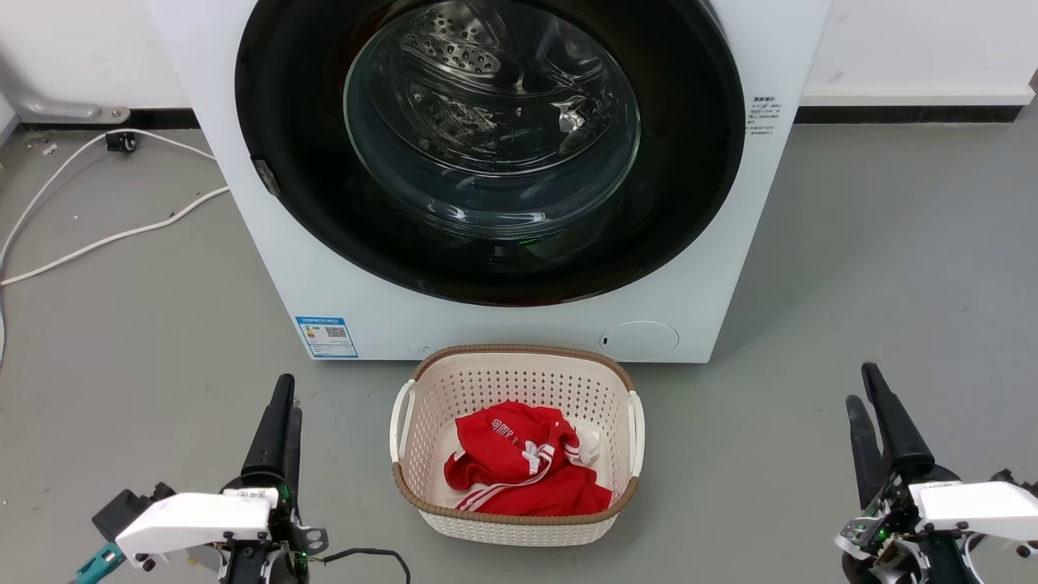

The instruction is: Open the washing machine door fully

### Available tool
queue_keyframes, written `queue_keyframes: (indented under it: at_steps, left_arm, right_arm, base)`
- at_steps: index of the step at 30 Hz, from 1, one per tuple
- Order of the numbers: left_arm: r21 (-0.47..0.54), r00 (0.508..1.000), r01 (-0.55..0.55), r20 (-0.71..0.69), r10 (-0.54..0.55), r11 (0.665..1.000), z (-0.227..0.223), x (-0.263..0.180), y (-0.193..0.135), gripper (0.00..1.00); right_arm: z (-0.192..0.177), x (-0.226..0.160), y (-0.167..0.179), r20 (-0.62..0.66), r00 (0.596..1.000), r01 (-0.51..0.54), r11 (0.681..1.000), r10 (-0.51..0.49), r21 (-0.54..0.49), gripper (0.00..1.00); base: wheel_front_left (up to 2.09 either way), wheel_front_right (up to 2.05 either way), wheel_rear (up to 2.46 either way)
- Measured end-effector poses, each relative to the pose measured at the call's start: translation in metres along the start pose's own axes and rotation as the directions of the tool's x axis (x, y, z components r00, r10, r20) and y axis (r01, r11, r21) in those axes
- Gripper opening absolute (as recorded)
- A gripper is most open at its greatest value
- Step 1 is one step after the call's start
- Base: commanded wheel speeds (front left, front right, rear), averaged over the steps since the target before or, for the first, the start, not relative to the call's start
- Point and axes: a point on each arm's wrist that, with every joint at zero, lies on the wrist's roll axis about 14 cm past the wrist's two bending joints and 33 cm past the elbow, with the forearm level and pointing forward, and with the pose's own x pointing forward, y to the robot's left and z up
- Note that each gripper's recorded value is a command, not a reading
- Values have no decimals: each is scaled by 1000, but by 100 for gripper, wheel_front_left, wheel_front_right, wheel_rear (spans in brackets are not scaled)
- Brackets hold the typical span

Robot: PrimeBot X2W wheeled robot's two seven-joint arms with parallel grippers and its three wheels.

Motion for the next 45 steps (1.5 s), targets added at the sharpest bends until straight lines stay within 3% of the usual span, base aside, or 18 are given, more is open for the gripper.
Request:
queue_keyframes:
  at_steps: [10,15,30,45]
  left_arm:
    - [176,996,86,7,-89,981,-2,3,-29,100]
    - [292,991,127,0,-133,948,-5,4,-43,100]
    - [564,978,184,-26,-205,805,-15,1,-63,100]
    - [743,971,187,-40,-236,643,-19,-4,-67,100]
  right_arm:
    - [2,1,25,15,997,-71,980,75,-187,100]
    - [-2,0,37,6,993,-108,938,116,-328,100]
    - [-17,-6,43,-45,988,-139,741,146,-657,100]
    - [-22,-11,42,-69,986,-144,559,152,-816,100]
  base:
    - [0,0,0]
    - [0,0,0]
    - [0,0,0]
    - [0,0,0]
